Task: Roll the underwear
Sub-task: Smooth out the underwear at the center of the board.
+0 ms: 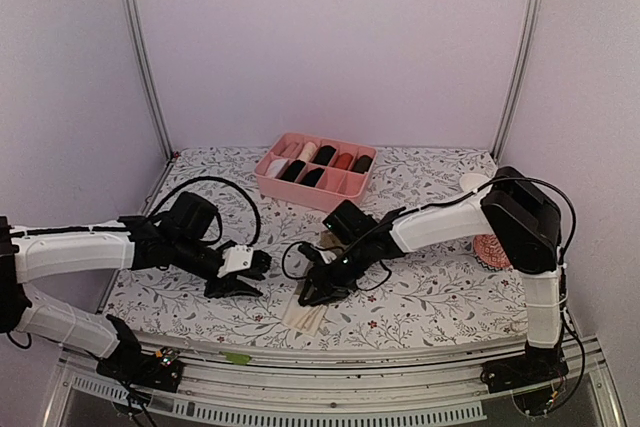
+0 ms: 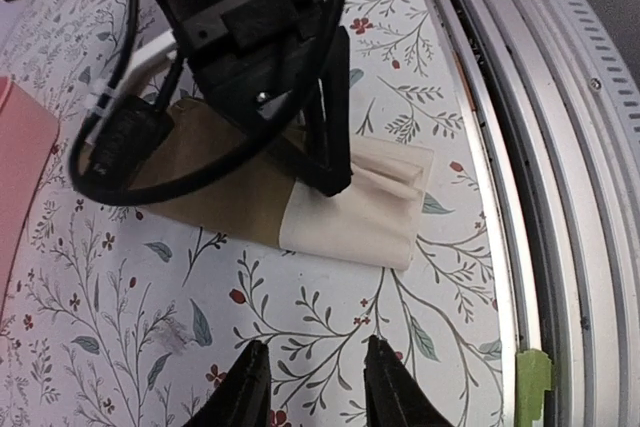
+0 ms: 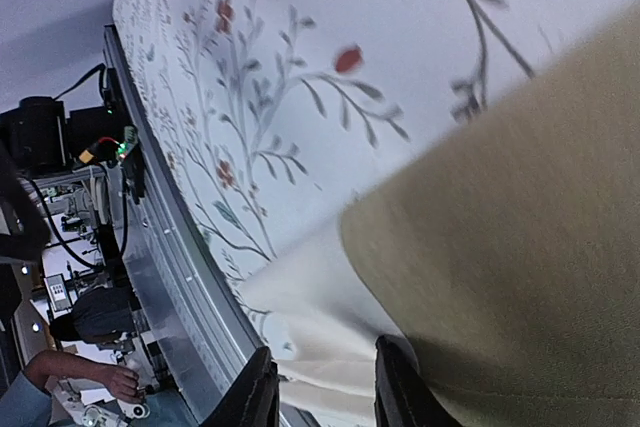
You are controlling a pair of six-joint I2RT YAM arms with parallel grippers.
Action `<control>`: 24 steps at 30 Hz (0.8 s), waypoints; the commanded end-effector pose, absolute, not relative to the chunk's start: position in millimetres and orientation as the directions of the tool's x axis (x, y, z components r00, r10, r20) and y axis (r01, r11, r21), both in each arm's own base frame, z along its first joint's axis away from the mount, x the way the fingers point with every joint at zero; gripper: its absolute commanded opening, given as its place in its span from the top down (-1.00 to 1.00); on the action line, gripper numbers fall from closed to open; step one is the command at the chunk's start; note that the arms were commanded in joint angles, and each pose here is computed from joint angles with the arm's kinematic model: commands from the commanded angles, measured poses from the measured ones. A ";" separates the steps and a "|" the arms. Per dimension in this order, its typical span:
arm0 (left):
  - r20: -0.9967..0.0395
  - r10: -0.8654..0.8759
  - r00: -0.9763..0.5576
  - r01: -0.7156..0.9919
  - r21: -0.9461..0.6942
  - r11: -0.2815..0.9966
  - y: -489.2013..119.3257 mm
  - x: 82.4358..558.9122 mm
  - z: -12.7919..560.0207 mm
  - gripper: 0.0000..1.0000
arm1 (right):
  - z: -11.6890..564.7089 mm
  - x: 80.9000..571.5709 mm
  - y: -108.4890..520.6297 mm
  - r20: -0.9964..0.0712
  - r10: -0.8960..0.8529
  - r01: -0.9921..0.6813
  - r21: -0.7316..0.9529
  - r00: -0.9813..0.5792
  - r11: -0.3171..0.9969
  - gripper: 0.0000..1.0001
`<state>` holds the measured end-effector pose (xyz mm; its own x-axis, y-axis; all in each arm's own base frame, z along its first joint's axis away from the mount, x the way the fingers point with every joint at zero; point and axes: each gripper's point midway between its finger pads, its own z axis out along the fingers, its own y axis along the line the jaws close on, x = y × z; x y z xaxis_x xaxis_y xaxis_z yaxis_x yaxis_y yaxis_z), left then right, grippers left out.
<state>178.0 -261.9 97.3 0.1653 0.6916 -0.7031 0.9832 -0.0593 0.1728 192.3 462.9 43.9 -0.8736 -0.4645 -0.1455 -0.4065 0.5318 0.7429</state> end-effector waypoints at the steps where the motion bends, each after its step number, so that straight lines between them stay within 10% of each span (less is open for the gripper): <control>1: -0.717 0.659 0.228 0.972 0.205 -0.114 -259.4 169.6 110.2 0.34 | 16.9 163.4 445.4 -0.057 -0.501 -0.345 0.792 -0.864 0.505 0.32; 8: -0.742 0.583 0.331 0.943 0.244 -0.226 -267.5 144.5 111.5 0.34 | -6.9 138.4 409.3 0.037 -0.479 -0.279 0.774 -0.877 0.569 0.33; 17: -0.695 0.569 0.439 0.895 0.284 -0.343 -290.1 127.4 87.9 0.37 | 74.5 155.4 431.9 -0.204 -0.464 -0.411 0.817 -0.862 0.404 0.25; 24: -0.634 0.569 0.524 0.850 0.340 -0.403 -309.2 121.9 62.4 0.31 | 65.7 150.6 443.0 -0.144 -0.464 -0.354 0.842 -0.874 0.407 0.36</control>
